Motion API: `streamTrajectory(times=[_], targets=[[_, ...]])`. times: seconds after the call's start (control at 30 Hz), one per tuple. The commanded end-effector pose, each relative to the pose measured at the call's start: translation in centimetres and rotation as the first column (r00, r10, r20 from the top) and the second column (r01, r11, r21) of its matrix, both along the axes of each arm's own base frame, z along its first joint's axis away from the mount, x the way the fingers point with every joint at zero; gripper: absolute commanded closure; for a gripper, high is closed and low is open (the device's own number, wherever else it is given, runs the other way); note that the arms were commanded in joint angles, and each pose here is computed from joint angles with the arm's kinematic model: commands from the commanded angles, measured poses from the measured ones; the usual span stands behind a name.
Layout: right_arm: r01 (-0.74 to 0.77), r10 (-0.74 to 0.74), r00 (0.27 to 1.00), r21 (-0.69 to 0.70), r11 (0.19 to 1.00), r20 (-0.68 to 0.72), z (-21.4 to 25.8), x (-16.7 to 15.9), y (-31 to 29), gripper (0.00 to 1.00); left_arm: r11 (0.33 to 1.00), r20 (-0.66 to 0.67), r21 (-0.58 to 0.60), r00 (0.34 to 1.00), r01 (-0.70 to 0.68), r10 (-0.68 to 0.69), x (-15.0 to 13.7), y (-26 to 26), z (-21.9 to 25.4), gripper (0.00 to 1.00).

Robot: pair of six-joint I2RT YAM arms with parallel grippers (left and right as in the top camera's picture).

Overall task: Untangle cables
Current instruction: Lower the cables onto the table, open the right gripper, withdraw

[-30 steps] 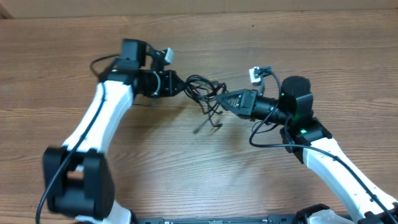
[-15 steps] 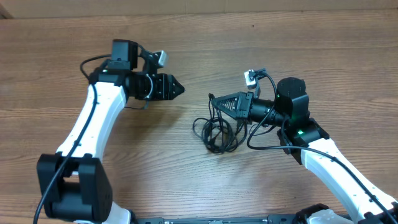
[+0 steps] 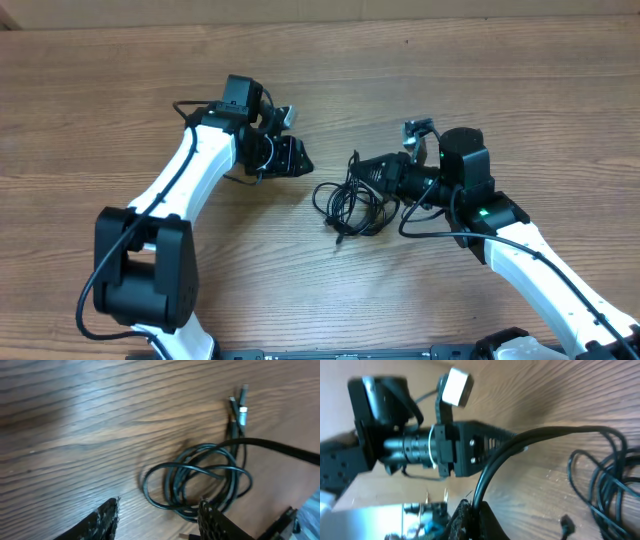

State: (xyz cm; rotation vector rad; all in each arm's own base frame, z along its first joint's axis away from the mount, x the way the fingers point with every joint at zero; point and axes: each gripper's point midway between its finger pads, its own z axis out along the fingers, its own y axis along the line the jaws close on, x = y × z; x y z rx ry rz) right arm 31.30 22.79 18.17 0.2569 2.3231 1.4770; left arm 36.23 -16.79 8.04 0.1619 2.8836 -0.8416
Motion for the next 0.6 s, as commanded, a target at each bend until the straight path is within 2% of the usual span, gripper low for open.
streamTrajectory(times=[0.0,0.1,0.2,0.37,0.47,0.57], targets=[[0.168,-0.168,0.985,-0.008,0.986,-0.022,0.5,2.8,-1.6,0.96,0.996,-0.025,0.05,0.997,-0.075,0.076,0.6,1.3,-0.6,0.49],[0.322,-0.322,0.947,-0.073,0.944,0.01,-0.2,4.8,-3.8,0.96,0.982,-0.049,0.121,0.987,-0.147,0.154,0.6,2.9,-1.2,0.51],[0.498,-0.495,0.867,-0.153,0.854,0.059,-1.3,6.9,-6.8,0.96,0.975,-0.073,0.145,0.981,-0.17,0.182,0.3,3.6,-1.5,0.5],[0.591,-0.583,0.806,-0.18,0.787,0.099,-2.7,8.9,-8.3,0.96,0.974,-0.098,0.156,0.979,-0.164,0.181,-0.4,3.8,-1.6,0.5],[0.658,-0.664,0.747,-0.125,0.743,-0.015,-3.9,10.0,-9.0,0.96,0.974,-0.109,0.159,0.977,-0.163,0.181,-0.6,3.9,-1.6,0.51],[0.749,-0.733,0.633,-0.043,0.662,-0.249,-5.0,10.5,-10.1,0.95,0.974,-0.114,0.161,0.977,-0.162,0.181,-0.7,3.9,-1.7,0.5]])
